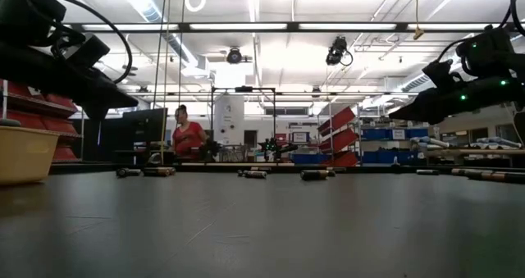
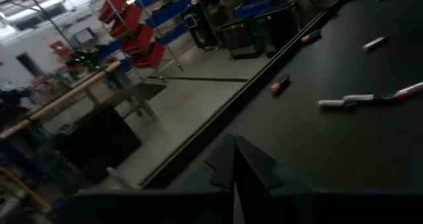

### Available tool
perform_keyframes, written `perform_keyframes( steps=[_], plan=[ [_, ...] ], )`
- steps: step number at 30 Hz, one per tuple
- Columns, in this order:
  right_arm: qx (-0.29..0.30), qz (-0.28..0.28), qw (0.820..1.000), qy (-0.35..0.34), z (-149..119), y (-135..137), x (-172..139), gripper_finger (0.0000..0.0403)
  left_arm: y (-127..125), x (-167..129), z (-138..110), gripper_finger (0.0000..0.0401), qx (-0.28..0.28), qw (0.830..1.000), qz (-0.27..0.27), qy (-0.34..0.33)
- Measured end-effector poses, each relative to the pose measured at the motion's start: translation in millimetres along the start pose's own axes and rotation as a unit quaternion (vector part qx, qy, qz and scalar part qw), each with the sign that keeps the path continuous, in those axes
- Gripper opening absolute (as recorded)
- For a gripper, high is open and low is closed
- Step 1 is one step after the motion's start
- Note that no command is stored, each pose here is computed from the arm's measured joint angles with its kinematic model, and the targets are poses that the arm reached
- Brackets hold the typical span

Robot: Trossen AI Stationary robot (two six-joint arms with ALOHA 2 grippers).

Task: Sort batteries
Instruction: Put the silver battery into the green bin

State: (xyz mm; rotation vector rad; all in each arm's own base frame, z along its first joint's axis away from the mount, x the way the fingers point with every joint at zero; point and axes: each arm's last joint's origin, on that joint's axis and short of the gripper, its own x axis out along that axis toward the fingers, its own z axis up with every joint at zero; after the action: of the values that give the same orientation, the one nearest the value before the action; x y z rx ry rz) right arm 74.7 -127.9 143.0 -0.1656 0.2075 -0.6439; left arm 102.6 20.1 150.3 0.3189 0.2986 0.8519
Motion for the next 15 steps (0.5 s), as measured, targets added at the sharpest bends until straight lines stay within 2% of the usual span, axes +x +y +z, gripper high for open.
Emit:
perform_keyframes(
  steps=[6, 11, 15],
  plan=[
    [0.0, 0.0, 1.0, 0.0, 0.0, 0.0, 0.0, 0.0003, -1.0, 0.0, 0.4, 0.0016, -0.104, 0.994, -0.018, -0.003],
    [0.0, 0.0, 1.0, 0.0, 0.1, 0.0, 0.0, 0.0003, -1.3, 0.0, 0.0, 0.0016, -0.216, 0.976, -0.021, 0.0],
    [0.0, 0.0, 1.0, 0.0, 0.1, 0.0, 0.0, 0.0003, -2.9, -0.1, 0.9, 0.0016, -0.239, 0.97, -0.052, 0.0]
  ],
)
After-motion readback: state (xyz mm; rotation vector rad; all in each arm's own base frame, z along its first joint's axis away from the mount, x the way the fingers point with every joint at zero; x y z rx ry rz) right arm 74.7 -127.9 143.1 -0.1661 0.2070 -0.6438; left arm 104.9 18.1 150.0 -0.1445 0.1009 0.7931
